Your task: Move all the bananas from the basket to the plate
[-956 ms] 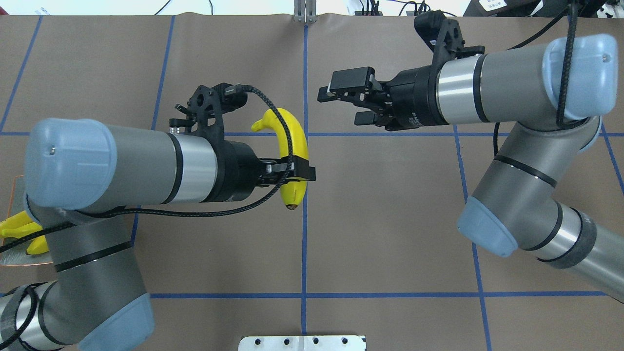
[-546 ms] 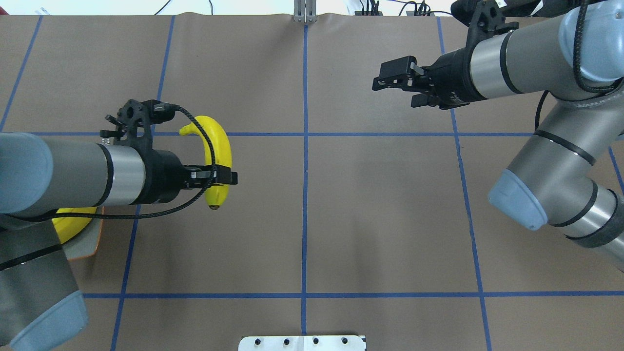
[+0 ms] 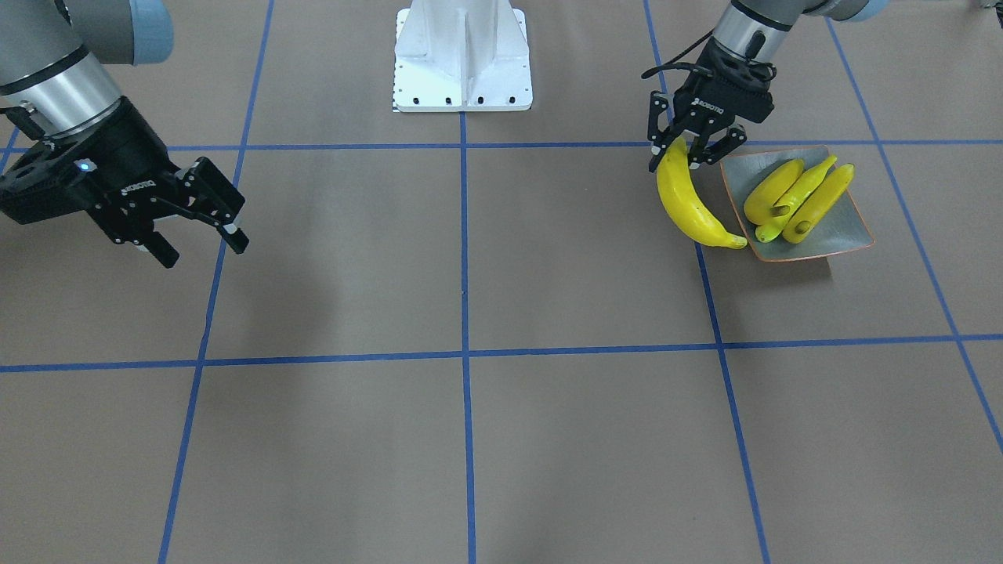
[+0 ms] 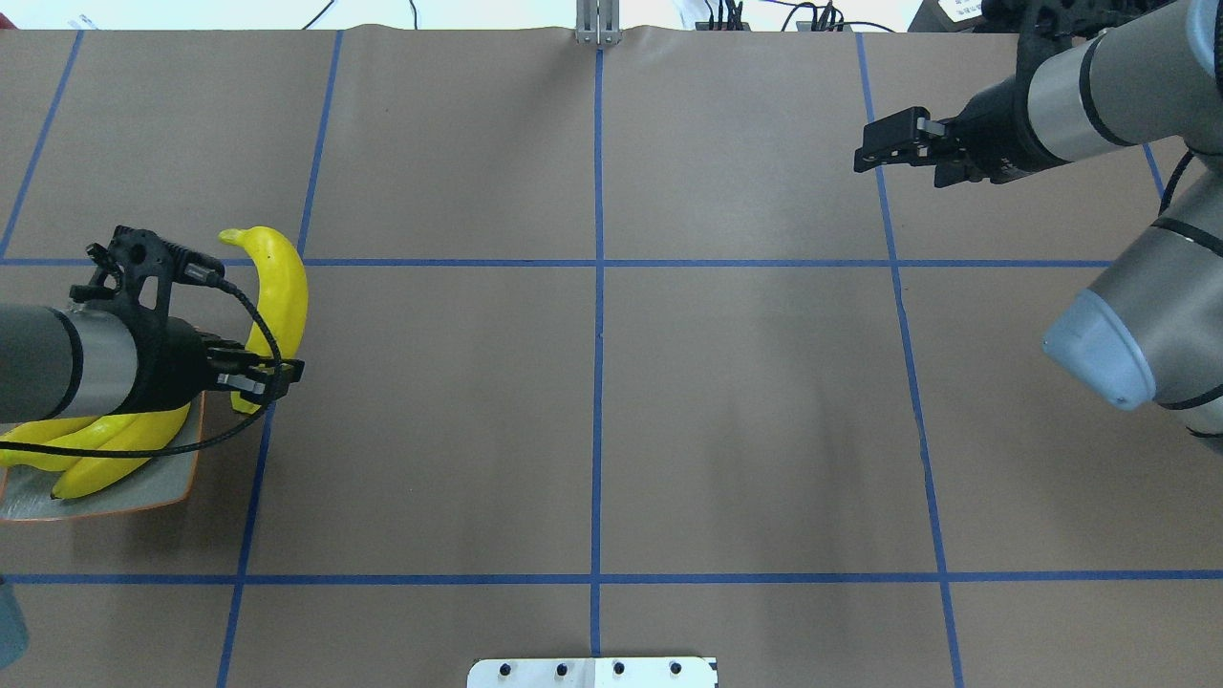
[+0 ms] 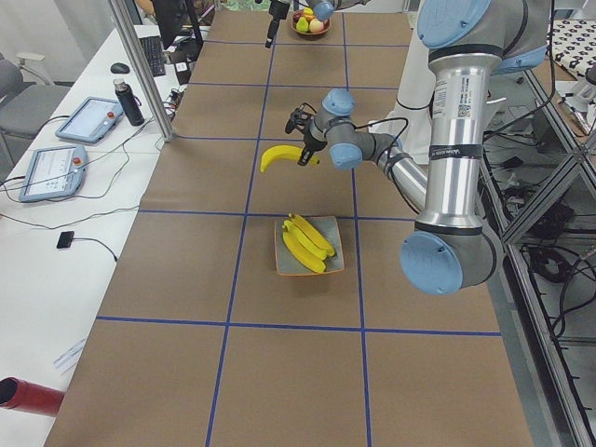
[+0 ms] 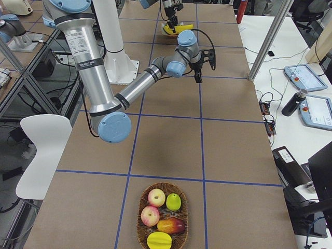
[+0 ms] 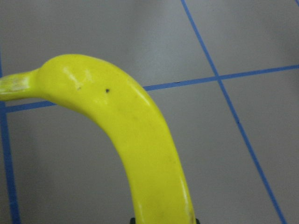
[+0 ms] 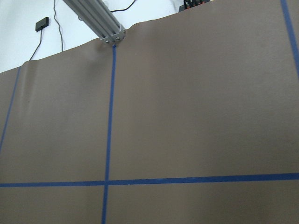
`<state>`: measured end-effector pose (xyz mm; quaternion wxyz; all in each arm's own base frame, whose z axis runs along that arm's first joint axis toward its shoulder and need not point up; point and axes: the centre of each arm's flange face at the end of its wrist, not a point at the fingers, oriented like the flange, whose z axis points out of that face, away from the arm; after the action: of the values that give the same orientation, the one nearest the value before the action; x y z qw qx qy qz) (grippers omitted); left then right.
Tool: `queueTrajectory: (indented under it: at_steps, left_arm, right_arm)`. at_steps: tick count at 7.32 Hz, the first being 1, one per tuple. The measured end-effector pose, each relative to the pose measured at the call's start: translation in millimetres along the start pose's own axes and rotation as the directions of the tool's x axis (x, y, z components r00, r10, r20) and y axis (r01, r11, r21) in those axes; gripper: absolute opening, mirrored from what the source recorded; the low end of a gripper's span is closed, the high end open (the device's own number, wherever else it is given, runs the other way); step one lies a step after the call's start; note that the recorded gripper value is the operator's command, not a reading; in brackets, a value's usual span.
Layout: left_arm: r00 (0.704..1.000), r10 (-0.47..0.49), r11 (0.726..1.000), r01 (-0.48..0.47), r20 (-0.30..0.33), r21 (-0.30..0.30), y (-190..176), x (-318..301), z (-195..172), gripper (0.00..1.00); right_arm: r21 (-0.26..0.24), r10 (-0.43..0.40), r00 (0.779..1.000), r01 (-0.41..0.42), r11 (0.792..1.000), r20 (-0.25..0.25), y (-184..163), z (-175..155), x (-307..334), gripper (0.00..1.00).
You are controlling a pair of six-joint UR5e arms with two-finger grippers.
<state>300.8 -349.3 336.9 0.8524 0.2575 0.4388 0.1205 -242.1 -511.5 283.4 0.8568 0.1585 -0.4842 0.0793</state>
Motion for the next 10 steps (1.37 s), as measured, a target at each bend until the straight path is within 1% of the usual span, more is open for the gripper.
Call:
queueTrajectory:
  at_steps: [1,2,3,4,5,6,7,8,9,10]
  left_arm:
    - [0.992,0.118,0.993,-0.117,0.054,-0.028,19,-22,-2,0.0]
    - [0.965,0.245,0.968,-0.238,0.093,-0.079,40,-45,-4,0.0]
    - [0.925,0.365,0.927,-0.349,0.111,-0.138,59,-64,-5,0.0]
    - [0.876,0.468,0.876,-0.444,0.116,-0.186,74,-78,-6,0.0]
    - [0.821,0.559,0.82,-0.526,0.117,-0.227,87,-87,-6,0.0]
    - [0.782,0.614,0.776,-0.575,0.104,-0.258,99,-90,-4,0.0]
    - [0.758,0.647,0.746,-0.604,0.088,-0.282,110,-88,0,0.03]
    - [0.739,0.669,0.722,-0.623,0.075,-0.302,121,-85,4,0.13]
    - [0.727,0.683,0.705,-0.634,0.066,-0.318,130,-84,7,0.43]
    - [0.722,0.689,0.696,-0.637,0.062,-0.331,136,-85,9,0.83]
  right_arm:
    - [-0.008,-0.03,0.999,0.029,1.0,-0.03,-4,-1,13,1.0]
    - [-0.01,-0.044,0.998,0.044,0.999,-0.044,-6,-1,20,1.0]
    - [-0.011,-0.049,0.998,0.048,0.999,-0.049,-8,-2,23,1.0]
    - [-0.009,-0.048,0.997,0.048,0.999,-0.053,-10,-3,26,1.0]
    - [-0.006,-0.046,0.997,0.046,0.999,-0.056,-11,-4,27,1.0]
    - [-0.003,-0.045,0.997,0.044,0.999,-0.057,-13,-5,28,1.0]
    - [0.0,-0.043,0.997,0.043,0.999,-0.058,-14,-6,29,1.0]
    - [0.003,-0.041,0.997,0.041,0.999,-0.059,-15,-7,30,1.0]
    - [0.006,-0.04,0.997,0.04,0.999,-0.059,-17,-8,30,1.0]
    - [0.007,-0.039,0.997,0.04,0.999,-0.059,-17,-8,30,1.0]
